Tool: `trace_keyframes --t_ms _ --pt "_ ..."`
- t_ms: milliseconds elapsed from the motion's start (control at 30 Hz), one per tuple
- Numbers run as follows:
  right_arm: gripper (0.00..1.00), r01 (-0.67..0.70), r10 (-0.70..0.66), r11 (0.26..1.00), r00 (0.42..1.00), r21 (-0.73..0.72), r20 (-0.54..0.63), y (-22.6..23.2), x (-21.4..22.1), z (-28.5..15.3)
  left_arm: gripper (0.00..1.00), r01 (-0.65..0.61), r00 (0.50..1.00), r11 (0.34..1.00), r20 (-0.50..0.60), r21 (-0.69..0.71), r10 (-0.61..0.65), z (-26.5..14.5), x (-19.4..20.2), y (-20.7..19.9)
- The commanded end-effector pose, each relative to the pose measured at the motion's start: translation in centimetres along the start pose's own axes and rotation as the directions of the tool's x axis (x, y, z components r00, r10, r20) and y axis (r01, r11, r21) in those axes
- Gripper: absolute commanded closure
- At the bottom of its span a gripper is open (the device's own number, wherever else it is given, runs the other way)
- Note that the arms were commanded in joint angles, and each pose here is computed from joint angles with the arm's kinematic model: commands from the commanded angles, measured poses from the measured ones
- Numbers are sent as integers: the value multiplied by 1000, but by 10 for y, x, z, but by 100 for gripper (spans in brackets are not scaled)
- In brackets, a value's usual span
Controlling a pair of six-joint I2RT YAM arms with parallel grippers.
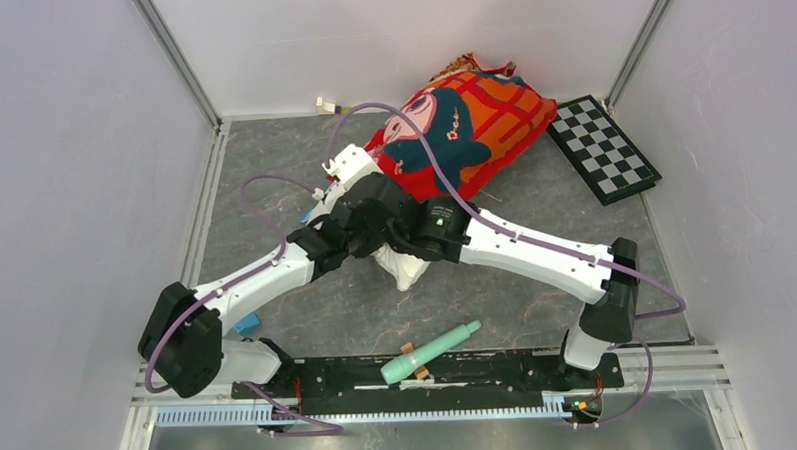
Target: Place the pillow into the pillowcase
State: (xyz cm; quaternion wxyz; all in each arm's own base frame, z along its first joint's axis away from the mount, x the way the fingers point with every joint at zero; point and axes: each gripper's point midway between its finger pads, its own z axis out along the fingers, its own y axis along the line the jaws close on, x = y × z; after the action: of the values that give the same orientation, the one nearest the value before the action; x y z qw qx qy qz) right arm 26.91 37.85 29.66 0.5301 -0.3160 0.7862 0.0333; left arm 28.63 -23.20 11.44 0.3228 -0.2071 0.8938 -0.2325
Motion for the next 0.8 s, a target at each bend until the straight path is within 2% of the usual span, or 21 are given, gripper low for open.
trace_keyframes --t_ms 0,100,233,300,333,433,467,533,767 --pt "100 -110 116 986 992 -128 43 17 -7 -8 98 99 986 989 127 110 -112 -13 -32 -22" --pt "100 -137 141 986 989 -91 36 -2 5 -7 98 118 983 987 125 112 -131 -13 -32 -14" --pt "98 -97 101 990 994 -105 34 -6 8 -10 98 100 990 989 94 108 -110 -10 -26 -11" --pt "84 -61 65 992 997 -107 33 -7 9 -9 97 98 991 989 83 107 -107 -8 -21 -7" --pt "71 -46 48 995 998 -88 29 -10 9 -8 94 99 992 990 74 104 -107 -7 -19 -5" --pt "35 -7 9 998 1000 -64 30 -20 8 -4 69 94 992 991 71 95 -101 -13 -17 2" --pt "29 1 1 998 999 -65 38 -22 6 -3 61 90 992 992 76 87 -97 -17 -18 6" --pt "19 19 -16 998 999 -66 51 -25 3 3 52 78 992 994 89 71 -85 -27 -20 12" --pt "7 89 -90 995 996 -51 -15 -43 23 43 33 73 980 996 187 -43 -64 -70 -34 53"
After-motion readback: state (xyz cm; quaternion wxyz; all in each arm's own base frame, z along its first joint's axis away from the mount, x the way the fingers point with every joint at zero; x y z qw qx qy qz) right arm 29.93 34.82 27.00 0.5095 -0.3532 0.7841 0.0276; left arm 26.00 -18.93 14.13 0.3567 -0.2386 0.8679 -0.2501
